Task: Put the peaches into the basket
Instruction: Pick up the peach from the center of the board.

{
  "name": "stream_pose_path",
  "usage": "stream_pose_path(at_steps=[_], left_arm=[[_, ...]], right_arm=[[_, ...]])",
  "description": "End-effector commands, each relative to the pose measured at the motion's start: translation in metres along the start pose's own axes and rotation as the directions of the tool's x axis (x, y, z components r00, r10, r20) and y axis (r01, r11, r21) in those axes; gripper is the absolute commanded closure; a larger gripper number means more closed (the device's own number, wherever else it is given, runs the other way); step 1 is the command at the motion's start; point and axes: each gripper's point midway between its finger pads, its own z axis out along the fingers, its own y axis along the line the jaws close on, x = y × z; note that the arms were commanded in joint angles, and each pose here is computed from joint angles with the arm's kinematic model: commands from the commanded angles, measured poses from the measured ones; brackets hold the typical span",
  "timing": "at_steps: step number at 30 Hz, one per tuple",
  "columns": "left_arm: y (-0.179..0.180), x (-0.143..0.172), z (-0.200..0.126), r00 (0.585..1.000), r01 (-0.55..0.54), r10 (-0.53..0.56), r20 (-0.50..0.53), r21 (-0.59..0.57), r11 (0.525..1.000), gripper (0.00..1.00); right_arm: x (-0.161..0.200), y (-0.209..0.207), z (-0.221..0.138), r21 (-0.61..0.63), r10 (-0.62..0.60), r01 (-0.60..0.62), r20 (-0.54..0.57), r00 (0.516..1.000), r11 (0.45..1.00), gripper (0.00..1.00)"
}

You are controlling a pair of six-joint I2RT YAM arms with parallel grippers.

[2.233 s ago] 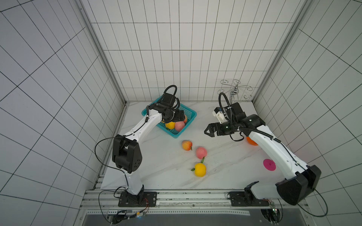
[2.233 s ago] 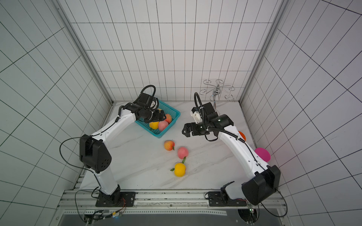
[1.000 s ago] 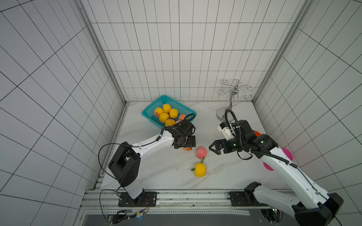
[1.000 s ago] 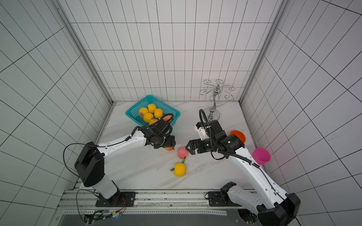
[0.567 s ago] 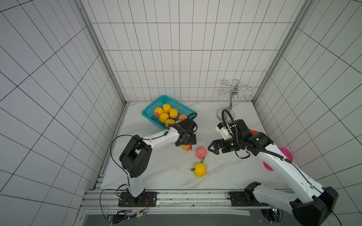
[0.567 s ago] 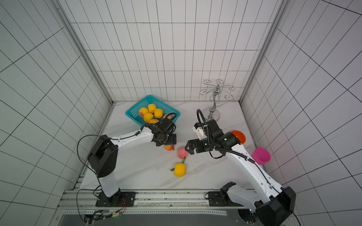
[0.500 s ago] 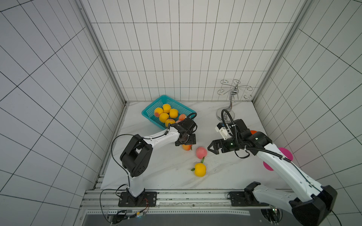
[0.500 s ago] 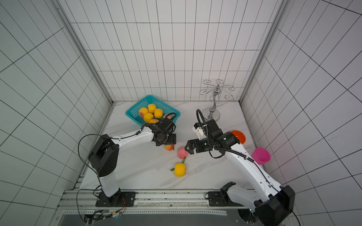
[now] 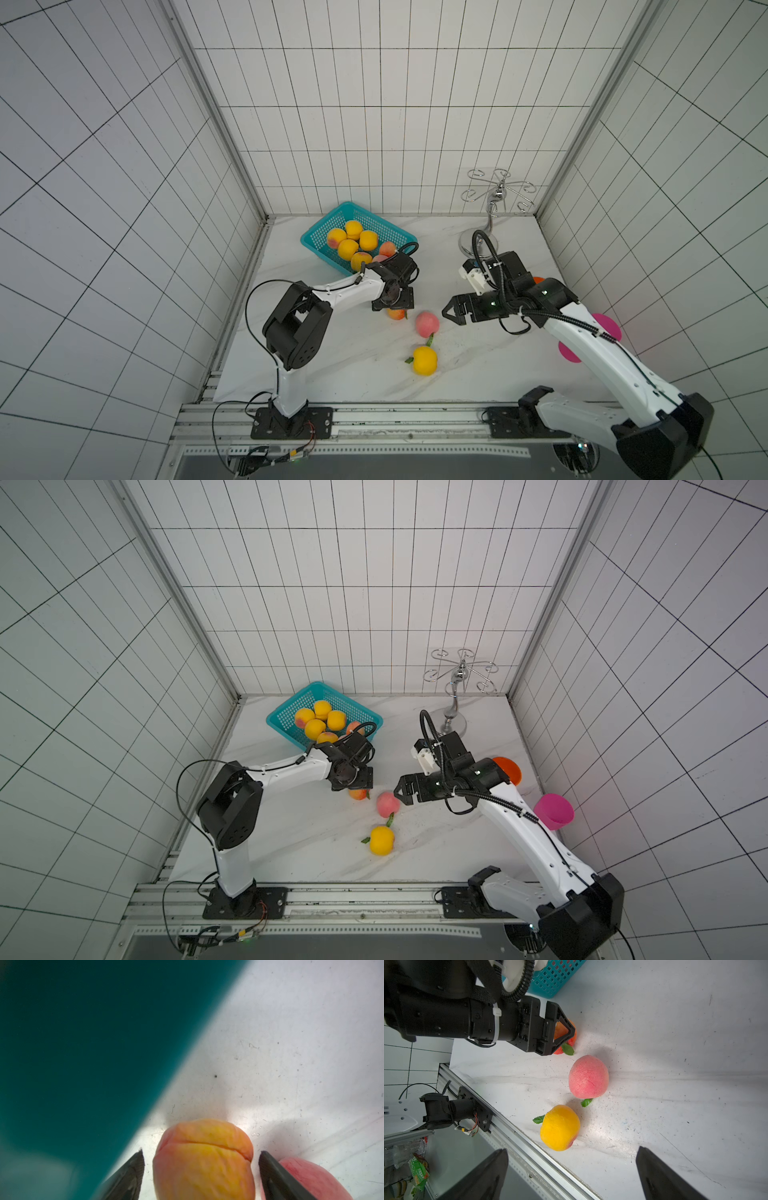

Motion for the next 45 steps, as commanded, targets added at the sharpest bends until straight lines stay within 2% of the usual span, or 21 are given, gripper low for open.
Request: stream_pose_path(at_steps=[1,12,20,34,45], left_arm=[[-0.007,-0.001,0.003,1.0,-0.009,0.009,0.003,0.006,1.0,0.19],[-0.014,0.009,0.002,1.0,-0.014,0.014,-0.007,0.016,1.0,0.32],[-0.021,0.011,-0.008,1.0,-0.017,0.017,0.01,0.03,0.999,0.35],[-0.042,-0.01,-0.071,0.995,-0.013,0.002,0.103,0.111,0.994,0.35],[-0.042,-0.042,-0.113,0.978,-0.047,0.032,0.204,0.068,0.997,0.35]], right_arm=[[-0.005,0.003,-0.007,-0.012,-0.014,0.014,0.019,1.0,1.0,0.0],[-0.002,0.001,-0.011,-0.011,-0.016,0.016,0.035,0.999,1.0,0.0],[-0.001,0.001,-0.015,-0.013,-0.017,0.018,0.045,0.999,1.0,0.0],[-0.008,0.011,-0.029,-0.038,-0.04,0.043,0.088,0.995,0.998,0.0],[-0.021,0.016,-0.036,-0.035,-0.062,0.067,0.129,0.99,0.997,0.0]])
